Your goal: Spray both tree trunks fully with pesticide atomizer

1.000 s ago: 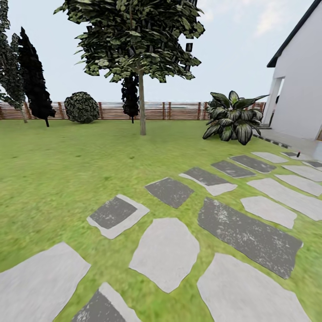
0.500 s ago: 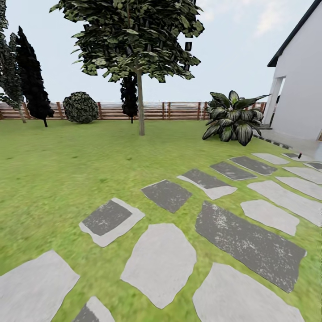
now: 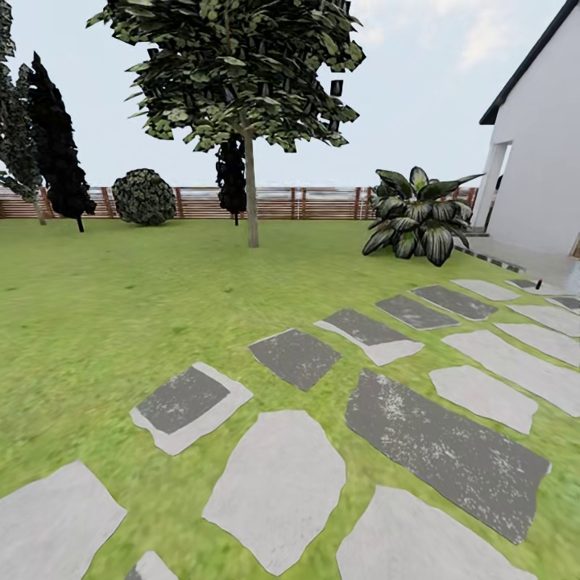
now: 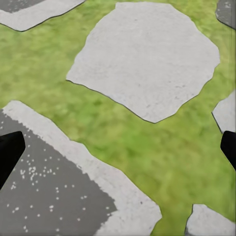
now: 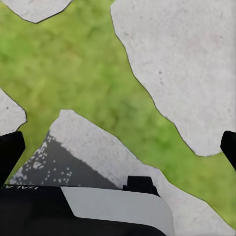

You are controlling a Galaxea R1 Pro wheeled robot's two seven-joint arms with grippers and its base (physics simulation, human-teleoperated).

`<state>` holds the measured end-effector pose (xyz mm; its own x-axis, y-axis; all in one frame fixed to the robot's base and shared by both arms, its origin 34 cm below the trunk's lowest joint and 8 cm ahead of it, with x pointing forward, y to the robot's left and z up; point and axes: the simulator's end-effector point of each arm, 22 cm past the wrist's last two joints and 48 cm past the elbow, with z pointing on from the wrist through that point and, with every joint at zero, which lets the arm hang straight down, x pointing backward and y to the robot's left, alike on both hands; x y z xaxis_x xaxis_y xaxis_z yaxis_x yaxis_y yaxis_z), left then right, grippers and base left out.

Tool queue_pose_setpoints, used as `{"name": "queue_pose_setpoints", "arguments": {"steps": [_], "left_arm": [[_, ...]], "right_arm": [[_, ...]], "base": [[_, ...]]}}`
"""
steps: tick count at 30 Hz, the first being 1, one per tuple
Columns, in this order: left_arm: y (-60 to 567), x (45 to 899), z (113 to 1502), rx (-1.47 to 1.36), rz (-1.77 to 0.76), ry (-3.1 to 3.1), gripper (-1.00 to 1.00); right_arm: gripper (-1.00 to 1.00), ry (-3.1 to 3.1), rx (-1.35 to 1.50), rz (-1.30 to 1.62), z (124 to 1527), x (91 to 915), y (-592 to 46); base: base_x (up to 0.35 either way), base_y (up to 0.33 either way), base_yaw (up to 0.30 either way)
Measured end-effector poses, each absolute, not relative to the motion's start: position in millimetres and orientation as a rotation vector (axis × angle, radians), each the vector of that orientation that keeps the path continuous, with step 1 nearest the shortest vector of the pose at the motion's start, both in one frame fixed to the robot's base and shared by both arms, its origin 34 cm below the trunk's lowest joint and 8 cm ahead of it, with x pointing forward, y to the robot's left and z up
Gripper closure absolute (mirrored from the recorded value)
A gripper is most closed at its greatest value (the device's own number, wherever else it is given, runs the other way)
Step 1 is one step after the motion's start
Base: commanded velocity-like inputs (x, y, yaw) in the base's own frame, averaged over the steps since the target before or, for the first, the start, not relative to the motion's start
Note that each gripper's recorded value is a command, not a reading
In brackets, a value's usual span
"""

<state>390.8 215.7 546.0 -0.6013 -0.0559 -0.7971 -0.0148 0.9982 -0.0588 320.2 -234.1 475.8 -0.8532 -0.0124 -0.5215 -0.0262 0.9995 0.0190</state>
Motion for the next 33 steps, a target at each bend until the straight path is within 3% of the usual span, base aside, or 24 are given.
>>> {"name": "queue_pose_setpoints", "arguments": {"steps": [12,29,33], "left_arm": [[208,389,547,-0.055,-0.069,2.216,-1.00],[197,387,545,-0.064,-0.086,2.225,-1.00],[197,387,545,-0.065,-0.087,2.226,-1.00]], "right_arm": [[-1.00,2.589,-0.012,0.035,477,320,-233],[-1.00,2.592,0.004,0.042,476,321,-228],[-1.00,2.592,0.004,0.042,476,321,-228]], "base": [[0.050,0.000,0.000],[0.346,0.000,-0.101],[0.700,0.075,-0.121]]}}
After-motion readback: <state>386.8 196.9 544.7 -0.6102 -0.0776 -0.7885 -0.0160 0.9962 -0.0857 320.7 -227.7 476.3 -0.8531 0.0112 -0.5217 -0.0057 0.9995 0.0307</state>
